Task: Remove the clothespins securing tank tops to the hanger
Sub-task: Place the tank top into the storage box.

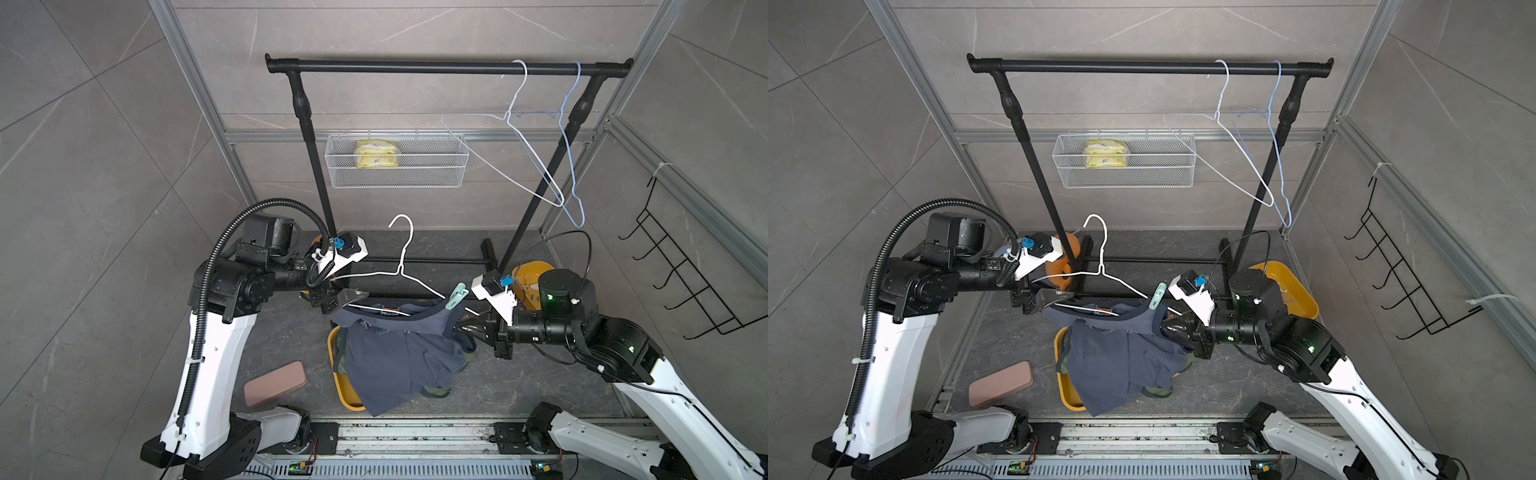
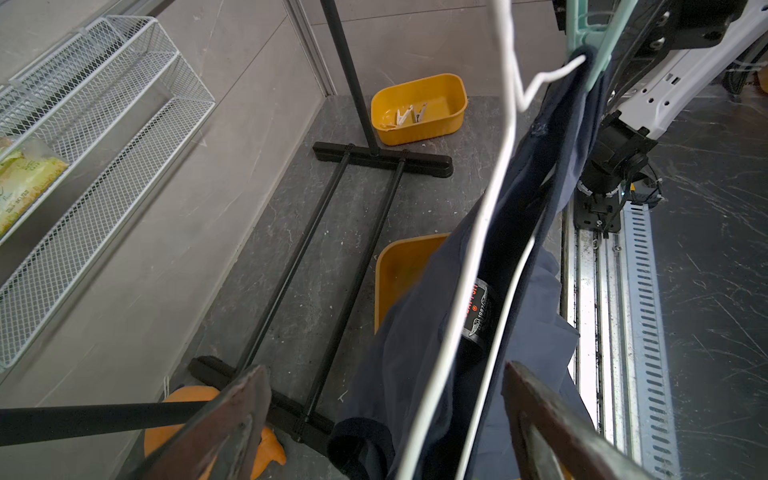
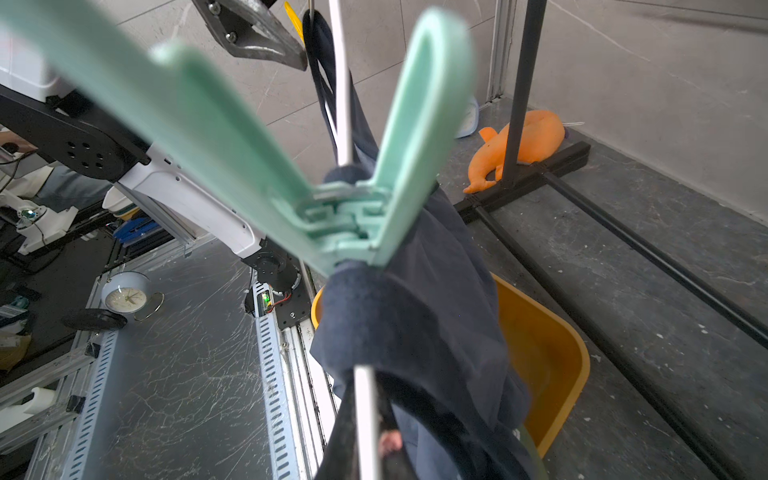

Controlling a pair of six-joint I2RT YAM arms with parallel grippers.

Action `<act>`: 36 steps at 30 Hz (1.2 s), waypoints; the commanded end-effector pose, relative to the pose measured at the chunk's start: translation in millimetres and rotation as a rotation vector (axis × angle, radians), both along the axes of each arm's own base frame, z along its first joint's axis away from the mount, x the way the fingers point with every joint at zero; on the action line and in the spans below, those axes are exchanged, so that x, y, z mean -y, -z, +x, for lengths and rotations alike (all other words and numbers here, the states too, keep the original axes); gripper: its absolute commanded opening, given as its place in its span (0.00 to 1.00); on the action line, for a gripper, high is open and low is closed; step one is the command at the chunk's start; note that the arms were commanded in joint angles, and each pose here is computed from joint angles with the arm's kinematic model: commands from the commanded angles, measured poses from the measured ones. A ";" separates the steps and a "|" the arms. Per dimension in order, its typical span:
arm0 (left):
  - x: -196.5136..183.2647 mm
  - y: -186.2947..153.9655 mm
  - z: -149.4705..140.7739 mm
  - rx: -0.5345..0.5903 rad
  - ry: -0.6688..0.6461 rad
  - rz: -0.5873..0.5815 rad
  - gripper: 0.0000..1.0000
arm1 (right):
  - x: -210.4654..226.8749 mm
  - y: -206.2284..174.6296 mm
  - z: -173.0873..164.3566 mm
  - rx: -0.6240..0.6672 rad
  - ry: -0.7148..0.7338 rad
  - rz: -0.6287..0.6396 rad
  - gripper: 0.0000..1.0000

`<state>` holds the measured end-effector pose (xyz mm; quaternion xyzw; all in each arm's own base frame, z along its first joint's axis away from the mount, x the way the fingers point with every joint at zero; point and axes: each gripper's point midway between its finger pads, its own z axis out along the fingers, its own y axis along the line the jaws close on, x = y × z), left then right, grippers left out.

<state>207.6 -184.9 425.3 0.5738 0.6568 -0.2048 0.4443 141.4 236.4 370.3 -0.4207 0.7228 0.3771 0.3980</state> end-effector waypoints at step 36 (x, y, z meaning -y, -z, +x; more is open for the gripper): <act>-5.4 35.2 -44.6 -0.082 0.116 0.035 0.00 | -22.0 -15.0 17.3 -0.002 -0.012 0.063 0.57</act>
